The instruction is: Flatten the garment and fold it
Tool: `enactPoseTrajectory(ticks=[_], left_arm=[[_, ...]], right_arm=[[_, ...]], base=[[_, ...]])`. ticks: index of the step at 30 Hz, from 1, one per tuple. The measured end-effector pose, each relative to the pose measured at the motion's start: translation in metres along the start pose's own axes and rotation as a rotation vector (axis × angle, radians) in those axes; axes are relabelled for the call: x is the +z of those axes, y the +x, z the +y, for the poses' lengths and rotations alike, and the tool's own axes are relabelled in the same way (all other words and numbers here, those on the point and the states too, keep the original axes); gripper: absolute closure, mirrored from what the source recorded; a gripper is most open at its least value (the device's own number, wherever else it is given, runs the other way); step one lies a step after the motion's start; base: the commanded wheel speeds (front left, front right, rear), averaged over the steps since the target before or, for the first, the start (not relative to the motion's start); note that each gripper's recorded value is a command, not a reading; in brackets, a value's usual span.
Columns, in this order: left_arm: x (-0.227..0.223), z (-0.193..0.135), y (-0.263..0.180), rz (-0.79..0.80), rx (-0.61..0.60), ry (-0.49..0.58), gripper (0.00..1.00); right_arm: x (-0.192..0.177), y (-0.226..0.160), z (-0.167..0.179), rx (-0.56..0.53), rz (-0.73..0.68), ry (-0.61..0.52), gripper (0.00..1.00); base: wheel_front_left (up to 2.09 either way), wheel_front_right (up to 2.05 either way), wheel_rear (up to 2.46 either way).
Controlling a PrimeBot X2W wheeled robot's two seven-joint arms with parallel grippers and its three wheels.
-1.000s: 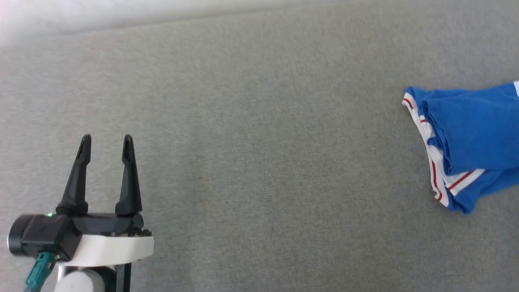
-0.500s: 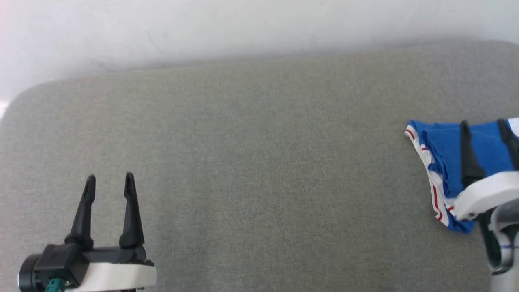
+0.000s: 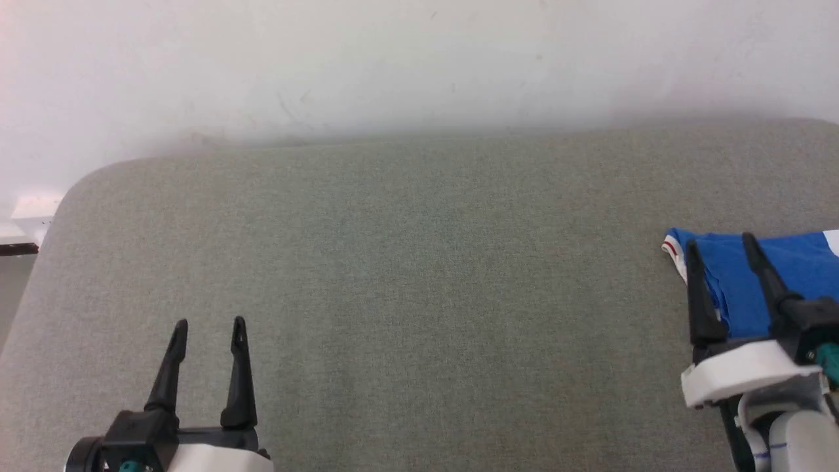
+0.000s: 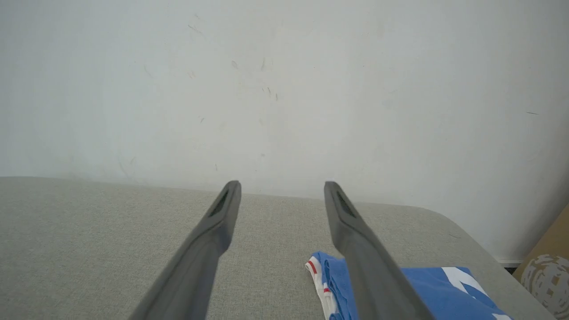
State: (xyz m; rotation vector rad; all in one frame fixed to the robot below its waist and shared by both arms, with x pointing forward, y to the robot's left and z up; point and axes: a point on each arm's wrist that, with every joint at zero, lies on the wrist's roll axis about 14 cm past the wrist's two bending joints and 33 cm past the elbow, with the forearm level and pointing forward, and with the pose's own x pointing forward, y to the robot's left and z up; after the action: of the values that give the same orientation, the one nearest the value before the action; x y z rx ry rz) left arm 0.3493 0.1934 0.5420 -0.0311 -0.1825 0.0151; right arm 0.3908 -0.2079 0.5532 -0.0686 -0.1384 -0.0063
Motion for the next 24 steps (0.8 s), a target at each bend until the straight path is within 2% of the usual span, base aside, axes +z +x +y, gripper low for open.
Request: enactPoseTrajectory(ticks=[12, 24], left_arm=[[-0.014, 0.001, -0.03, 0.057, 0.039, -0.015, 0.0], [-0.02, 0.003, -0.034, 0.075, 0.052, 0.0, 0.0]], right_arm=[[-0.029, -0.036, 0.01, 0.024, 0.039, 0.036, 0.0], [-0.043, -0.039, 0.01, 0.014, 0.068, 0.075, 0.0]], base=[[0.0, 0.0, 0.0], [0.0, 0.0, 0.0]])
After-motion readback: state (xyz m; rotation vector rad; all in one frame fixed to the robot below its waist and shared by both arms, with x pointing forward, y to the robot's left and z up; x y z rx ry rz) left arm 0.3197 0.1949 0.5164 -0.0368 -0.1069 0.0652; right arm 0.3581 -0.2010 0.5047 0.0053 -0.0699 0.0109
